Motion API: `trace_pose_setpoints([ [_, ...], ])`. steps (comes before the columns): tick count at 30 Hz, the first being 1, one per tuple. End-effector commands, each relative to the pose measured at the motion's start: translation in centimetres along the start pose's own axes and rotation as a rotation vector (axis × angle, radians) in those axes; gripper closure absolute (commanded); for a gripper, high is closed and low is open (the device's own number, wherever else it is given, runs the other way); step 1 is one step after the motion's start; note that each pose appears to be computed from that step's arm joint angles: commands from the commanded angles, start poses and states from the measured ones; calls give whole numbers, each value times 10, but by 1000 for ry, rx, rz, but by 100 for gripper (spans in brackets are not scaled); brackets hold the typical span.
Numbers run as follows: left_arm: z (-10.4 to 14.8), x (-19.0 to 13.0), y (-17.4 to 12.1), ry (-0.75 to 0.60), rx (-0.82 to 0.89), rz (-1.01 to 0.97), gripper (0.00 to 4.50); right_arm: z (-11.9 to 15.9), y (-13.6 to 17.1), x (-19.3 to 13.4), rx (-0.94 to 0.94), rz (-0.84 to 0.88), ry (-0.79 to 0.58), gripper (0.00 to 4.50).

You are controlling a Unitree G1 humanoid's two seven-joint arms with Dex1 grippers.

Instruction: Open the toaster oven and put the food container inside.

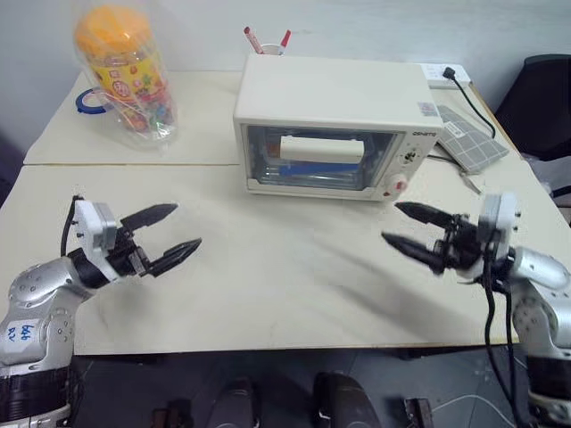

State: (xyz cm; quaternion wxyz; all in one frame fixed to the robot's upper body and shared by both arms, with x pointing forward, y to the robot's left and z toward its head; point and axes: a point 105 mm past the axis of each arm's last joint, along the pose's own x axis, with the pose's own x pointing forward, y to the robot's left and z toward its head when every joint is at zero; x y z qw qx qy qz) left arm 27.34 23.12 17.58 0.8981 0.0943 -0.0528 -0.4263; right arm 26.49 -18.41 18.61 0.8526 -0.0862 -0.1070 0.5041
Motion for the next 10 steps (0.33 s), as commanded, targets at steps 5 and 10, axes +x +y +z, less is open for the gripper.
trace_pose_setpoints([
  [5,-40,-32,-28,153,58,1,0,-31,42,-19,-112,110,94,2],
  [10,-33,-31,-35,138,133,-43,0,-57,58,-29,-110,162,150,2],
])
